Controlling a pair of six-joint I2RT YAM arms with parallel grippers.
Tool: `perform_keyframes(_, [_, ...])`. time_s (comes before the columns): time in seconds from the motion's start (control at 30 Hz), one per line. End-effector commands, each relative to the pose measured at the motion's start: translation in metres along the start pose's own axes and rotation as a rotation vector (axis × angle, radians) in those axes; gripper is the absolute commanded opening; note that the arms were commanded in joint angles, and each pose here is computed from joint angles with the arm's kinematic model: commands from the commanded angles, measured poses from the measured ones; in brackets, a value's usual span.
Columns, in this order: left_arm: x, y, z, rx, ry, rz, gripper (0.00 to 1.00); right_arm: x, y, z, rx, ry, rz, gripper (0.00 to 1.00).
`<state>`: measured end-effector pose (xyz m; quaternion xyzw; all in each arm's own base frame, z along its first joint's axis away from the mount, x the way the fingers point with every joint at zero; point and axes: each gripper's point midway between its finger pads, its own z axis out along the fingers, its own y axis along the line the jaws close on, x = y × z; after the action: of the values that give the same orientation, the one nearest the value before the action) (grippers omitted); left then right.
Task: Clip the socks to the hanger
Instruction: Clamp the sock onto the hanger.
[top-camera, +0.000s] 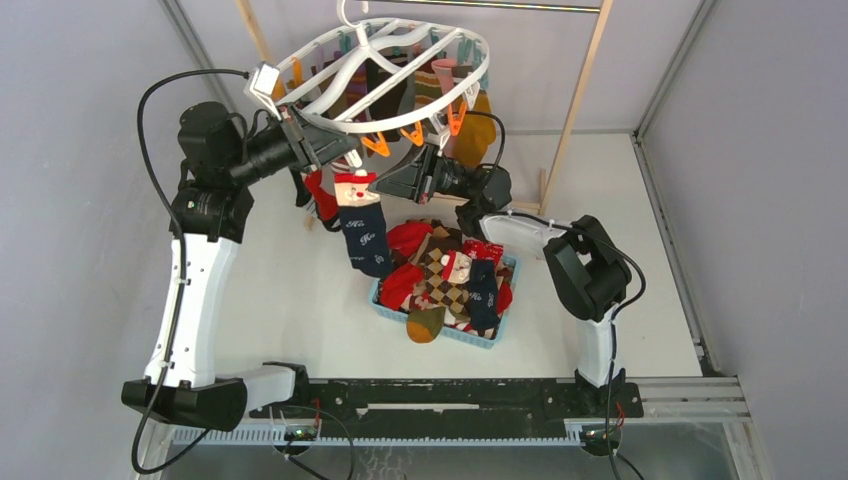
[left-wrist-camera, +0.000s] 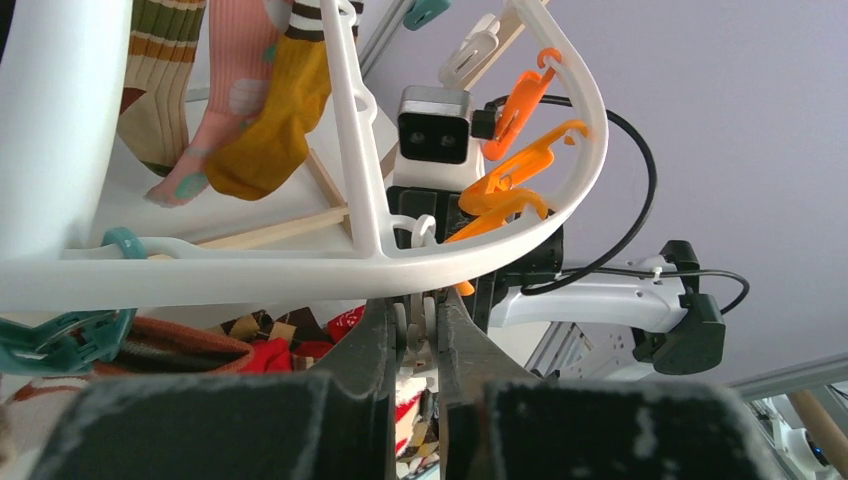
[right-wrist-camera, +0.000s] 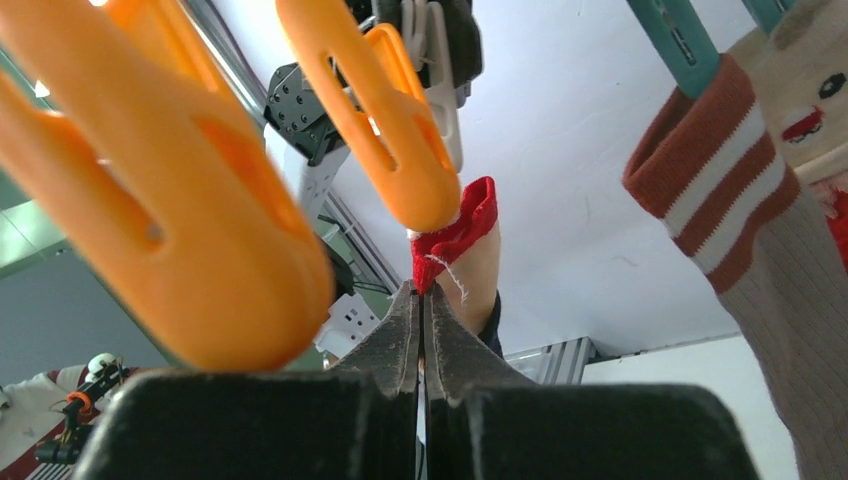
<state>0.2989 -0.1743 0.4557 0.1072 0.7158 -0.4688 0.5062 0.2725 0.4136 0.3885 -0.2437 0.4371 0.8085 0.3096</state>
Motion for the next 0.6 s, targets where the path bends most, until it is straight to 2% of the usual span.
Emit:
perform_keyframes(0.0, [0.003, -0.008, -0.004, 0.041, 0.013, -0.004, 0.00, -0.021, 0.017, 0.005, -0.065, -0.055, -0.060, 0.00])
perform_keyframes(0.57, [0.001, -0.009, -0.004, 0.050, 0.017, -0.006, 0.00, -0.040, 0.026, 0.007, -0.086, -0.086, -0.074, 0.00])
